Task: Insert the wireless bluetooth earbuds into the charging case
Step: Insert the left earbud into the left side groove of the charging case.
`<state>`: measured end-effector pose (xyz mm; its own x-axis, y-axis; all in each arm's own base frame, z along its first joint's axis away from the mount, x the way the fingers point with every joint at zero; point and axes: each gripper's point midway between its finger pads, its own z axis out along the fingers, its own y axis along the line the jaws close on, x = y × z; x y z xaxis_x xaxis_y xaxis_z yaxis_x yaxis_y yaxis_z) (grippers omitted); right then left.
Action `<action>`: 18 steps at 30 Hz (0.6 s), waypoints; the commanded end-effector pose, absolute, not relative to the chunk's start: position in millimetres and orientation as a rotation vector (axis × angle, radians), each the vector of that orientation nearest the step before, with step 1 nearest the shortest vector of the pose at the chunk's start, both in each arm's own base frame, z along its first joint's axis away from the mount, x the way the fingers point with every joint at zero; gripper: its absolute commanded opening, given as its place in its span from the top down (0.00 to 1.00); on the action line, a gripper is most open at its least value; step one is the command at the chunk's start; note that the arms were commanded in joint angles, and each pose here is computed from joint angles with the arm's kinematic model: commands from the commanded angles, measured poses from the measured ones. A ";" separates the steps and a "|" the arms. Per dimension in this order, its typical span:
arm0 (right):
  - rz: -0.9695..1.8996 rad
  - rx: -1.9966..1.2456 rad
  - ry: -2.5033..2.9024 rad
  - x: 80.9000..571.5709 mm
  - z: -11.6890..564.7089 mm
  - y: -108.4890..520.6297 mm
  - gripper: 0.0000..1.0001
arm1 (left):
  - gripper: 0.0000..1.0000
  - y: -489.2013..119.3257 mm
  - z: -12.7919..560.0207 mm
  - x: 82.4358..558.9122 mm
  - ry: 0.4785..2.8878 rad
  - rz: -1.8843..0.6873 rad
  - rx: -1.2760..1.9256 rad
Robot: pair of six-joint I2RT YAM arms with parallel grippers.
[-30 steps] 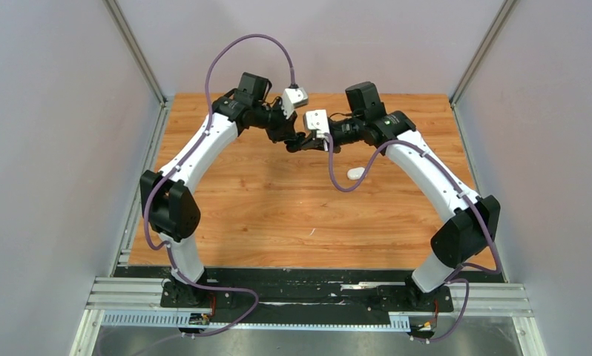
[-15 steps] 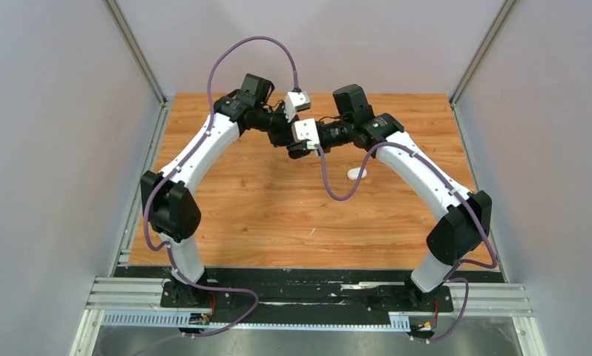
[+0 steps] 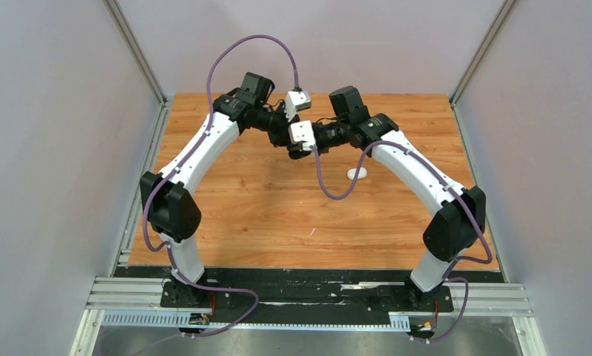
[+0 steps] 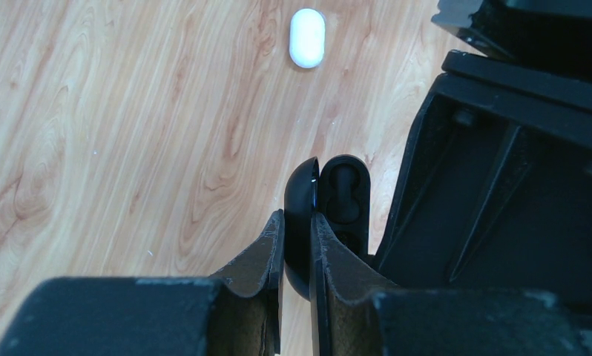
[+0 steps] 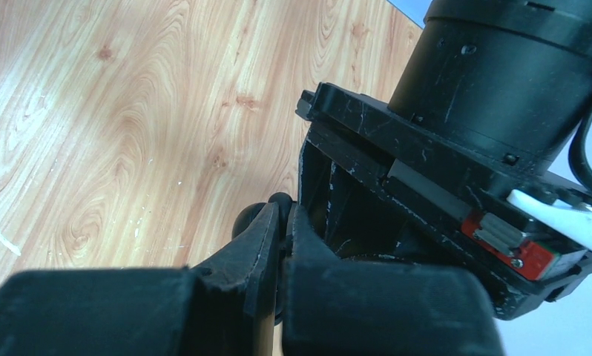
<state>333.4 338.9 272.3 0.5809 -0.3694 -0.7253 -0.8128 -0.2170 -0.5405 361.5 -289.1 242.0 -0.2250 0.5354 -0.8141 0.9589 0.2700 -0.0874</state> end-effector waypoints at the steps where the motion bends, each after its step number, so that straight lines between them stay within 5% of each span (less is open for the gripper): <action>1: 0.541 -1.822 0.937 337.7 273.9 344.9 1.00 | 1.00 -293.6 278.2 358.0 1.765 -0.796 1.351; 18: 0.532 -1.851 0.994 339.2 259.8 343.7 1.00 | 1.00 -294.4 279.4 362.2 1.779 -0.790 1.321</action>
<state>339.9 339.9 251.7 0.5553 -0.4169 -0.7196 -0.8300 -0.2240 -0.5108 361.9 -288.9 242.4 -0.2320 0.5336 -0.8133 0.9565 0.2773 -0.0910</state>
